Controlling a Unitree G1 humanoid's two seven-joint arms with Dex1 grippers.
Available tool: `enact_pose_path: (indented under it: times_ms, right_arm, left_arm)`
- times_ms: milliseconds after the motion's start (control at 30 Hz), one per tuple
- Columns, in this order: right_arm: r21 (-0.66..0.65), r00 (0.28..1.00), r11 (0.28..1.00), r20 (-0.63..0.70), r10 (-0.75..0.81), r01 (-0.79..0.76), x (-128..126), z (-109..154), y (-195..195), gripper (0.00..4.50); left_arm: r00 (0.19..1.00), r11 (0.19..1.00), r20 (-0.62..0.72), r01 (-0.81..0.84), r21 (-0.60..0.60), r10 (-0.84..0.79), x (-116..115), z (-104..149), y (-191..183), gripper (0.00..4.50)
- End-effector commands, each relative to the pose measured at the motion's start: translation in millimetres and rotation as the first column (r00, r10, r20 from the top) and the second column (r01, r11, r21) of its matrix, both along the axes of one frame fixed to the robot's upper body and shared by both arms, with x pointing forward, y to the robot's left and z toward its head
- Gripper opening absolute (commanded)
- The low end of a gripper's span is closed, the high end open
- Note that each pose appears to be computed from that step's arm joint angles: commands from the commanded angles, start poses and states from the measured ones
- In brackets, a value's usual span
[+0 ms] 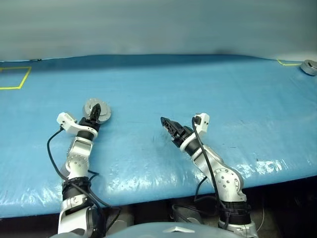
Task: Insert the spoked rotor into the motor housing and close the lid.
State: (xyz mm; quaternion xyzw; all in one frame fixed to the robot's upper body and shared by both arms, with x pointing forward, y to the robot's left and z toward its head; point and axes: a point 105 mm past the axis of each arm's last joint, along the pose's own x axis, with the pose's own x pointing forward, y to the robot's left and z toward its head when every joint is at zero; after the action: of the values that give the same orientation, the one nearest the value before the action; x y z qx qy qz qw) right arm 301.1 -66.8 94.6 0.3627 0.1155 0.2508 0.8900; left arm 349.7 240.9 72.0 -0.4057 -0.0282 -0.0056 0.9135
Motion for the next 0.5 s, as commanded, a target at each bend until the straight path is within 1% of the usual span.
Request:
enact_pose_path:
  times_ms: [33, 200, 267, 367, 400, 433, 500]
  right_arm:
    - [0.01, 0.999, 1.0, 0.053, 0.002, -0.003, 2.1, 12.0, 2.0, 3.1]
    - [0.007, 0.998, 1.0, 0.05, 0.026, -0.027, 2.5, 10.8, 8.5, 3.1]
    - [0.006, 0.998, 0.999, 0.049, 0.033, -0.033, 2.3, 10.2, 10.4, 3.1]
    - [-0.009, 0.999, 0.999, 0.04, 0.035, -0.035, 2.7, 7.1, 11.5, 3.1]
    - [-0.012, 0.999, 0.999, 0.037, 0.034, -0.034, 2.9, 6.4, 11.4, 3.1]
    - [-0.014, 0.999, 0.999, 0.036, 0.033, -0.033, 3.1, 6.0, 11.4, 3.1]
    - [-0.015, 0.999, 0.999, 0.035, 0.033, -0.033, 3.1, 5.7, 11.5, 3.1]
  left_arm:
    - [0.992, 0.999, 0.127, -0.017, 0.044, 0.011, -4.5, 38.8, 7.0, 2.39]
    - [0.993, 0.996, 0.095, -0.07, 0.048, 0.065, -10.4, 32.8, 18.5, 2.39]
    - [0.995, 0.996, 0.081, -0.064, 0.057, 0.06, -9.8, 29.5, 16.5, 2.39]
    - [0.997, 0.99, 0.028, -0.08, 0.112, 0.077, -6.2, 19.6, 15.0, 2.39]
    - [0.997, 0.989, 0.016, -0.082, 0.123, 0.081, -5.3, 16.9, 14.5, 3.1]
    - [0.997, 0.988, 0.009, -0.083, 0.128, 0.082, -4.7, 15.3, 14.2, 3.35]
    - [0.997, 0.989, -0.005, -0.07, 0.128, 0.072, -4.4, 12.8, 12.3, 4.01]
